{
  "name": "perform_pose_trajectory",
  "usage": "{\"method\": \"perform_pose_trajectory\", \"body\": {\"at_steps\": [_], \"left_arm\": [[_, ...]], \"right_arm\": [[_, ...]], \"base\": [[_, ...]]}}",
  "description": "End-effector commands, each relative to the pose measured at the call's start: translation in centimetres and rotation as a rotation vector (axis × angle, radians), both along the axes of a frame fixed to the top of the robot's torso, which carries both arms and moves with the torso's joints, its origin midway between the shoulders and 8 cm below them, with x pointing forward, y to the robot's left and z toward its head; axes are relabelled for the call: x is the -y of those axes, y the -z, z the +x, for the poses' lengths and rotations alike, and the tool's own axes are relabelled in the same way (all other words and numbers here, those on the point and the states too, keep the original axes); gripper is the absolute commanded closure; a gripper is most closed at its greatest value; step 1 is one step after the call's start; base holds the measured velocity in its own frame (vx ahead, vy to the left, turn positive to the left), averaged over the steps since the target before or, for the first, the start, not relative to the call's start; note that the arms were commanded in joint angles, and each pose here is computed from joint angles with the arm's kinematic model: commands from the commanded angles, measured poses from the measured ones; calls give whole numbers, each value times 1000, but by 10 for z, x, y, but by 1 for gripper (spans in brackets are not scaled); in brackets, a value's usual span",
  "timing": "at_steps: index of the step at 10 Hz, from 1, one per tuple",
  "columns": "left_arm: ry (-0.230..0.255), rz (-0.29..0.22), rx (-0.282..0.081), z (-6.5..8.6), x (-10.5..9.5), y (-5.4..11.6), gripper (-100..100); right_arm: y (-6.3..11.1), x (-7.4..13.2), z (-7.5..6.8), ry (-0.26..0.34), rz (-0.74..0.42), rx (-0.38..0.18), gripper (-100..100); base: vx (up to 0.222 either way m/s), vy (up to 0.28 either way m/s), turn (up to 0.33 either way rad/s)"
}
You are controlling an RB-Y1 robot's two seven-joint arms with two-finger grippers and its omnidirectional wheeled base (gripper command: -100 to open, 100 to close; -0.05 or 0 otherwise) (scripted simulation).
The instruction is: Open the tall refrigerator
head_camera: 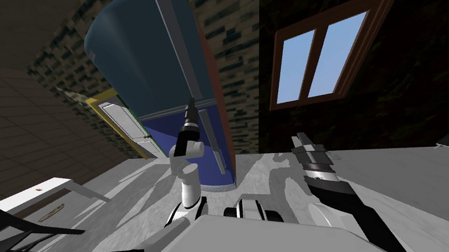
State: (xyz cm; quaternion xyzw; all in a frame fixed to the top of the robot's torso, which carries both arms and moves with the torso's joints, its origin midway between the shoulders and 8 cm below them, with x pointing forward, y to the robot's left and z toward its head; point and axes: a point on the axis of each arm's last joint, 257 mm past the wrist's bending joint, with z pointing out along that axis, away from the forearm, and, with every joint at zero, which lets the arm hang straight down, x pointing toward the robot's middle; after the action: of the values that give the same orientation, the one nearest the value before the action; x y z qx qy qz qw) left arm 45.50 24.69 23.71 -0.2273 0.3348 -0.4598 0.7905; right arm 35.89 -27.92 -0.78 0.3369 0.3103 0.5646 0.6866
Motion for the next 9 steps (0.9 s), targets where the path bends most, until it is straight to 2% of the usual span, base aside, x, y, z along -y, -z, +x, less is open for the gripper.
{"method": "perform_pose_trajectory", "body": {"at_steps": [1, 7, 9], "left_arm": [[5, -26, -17, 6, 3, -10, -100], [56, -121, -49, 14, 15, -14, -100], [14, -108, -45, 6, 8, -17, -100]], "right_arm": [[0, 0, 0, 0, 0, 0, 0], [0, 0, 0, 0, 0, 0, 0], [0, 0, 0, 0, 0, 0, 0]], "base": [[10, -37, 41], [6, -21, 23], [5, 26, -51]]}}
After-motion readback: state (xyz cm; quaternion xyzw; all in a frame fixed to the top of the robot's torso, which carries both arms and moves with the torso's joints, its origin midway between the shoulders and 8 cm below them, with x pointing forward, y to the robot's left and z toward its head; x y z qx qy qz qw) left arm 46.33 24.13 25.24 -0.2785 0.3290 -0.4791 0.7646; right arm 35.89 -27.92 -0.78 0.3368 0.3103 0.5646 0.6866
